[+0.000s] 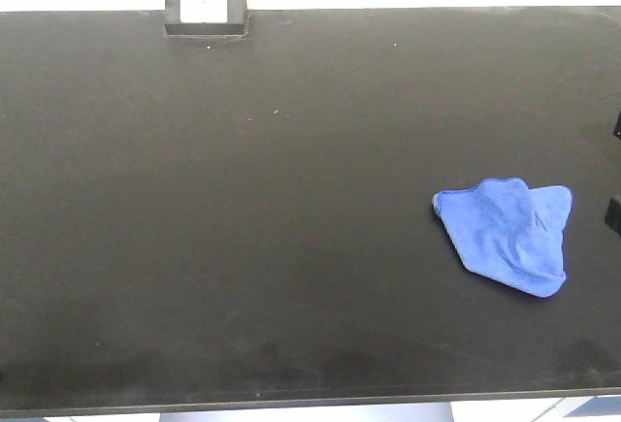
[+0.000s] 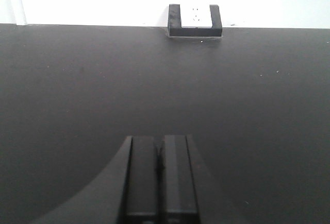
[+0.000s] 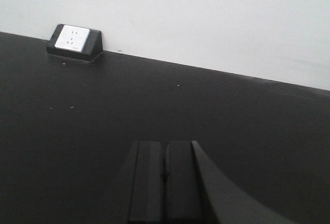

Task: Wipe right workspace with blue cloth

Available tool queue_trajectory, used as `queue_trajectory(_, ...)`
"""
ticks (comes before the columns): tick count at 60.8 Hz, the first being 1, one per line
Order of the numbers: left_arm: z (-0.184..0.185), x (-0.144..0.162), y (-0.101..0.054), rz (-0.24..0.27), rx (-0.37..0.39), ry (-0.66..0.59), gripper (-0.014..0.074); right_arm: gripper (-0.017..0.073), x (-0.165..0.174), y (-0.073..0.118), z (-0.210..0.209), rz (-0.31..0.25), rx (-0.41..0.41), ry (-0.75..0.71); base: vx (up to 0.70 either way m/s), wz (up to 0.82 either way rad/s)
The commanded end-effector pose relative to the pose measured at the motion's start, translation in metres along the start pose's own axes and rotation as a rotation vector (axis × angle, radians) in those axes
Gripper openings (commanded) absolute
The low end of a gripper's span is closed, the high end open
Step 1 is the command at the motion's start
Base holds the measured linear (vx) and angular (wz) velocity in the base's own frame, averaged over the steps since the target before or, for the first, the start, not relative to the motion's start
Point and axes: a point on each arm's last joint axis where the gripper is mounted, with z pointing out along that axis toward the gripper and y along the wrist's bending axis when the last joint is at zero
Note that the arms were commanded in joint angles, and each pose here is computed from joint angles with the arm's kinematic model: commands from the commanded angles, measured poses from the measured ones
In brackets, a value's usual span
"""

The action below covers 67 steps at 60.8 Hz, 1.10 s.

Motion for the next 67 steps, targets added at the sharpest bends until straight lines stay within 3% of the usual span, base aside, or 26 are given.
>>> queue_trajectory(1, 0.001, 0.002, -0.001, -0.006, 0.019, -0.069, -0.0006, -0.0008, -0.014, -0.006, -0.005, -0.039, 0.062, -0.08, 0.0, 0.0)
queue_trajectory(7, 0.001, 0.002, -0.001, -0.006, 0.019, -0.069, -0.0006, -0.0008, -0.014, -0.008, -0.013, -0.017, 0.104, -0.096, 0.0, 0.0)
queue_trajectory(15, 0.001, 0.002, -0.001, -0.006, 0.019, -0.069, -0.0006, -0.0008, -0.009, -0.012, -0.029, 0.097, 0.175, -0.158, 0.0, 0.0)
queue_trajectory(19, 0.001, 0.002, -0.001, -0.006, 0.019, -0.069, -0.0006, -0.0008, 0.006, -0.011, -0.032, 0.117, 0.193, -0.201, 0.0, 0.0)
queue_trajectory(32, 0.001, 0.002, -0.001, -0.006, 0.019, -0.069, -0.0006, -0.0008, 0.089, 0.001, -0.027, 0.095, 0.191, -0.295, 0.0, 0.0)
queue_trajectory(41, 0.001, 0.002, -0.001, -0.006, 0.019, -0.069, -0.0006, -0.0008, 0.142, 0.009, -0.027, 0.131, 0.186, -0.345, 0.0, 0.0)
queue_trajectory(55, 0.001, 0.002, -0.001, -0.006, 0.019, -0.07, -0.0006, -0.0008, 0.157, 0.011, -0.026, 0.161, 0.176, -0.218, 0.0, 0.0)
queue_trajectory(67, 0.001, 0.002, -0.001, -0.006, 0.019, -0.07, -0.0006, -0.0008, 0.158, 0.011, -0.026, 0.162, 0.176, -0.204, 0.0, 0.0)
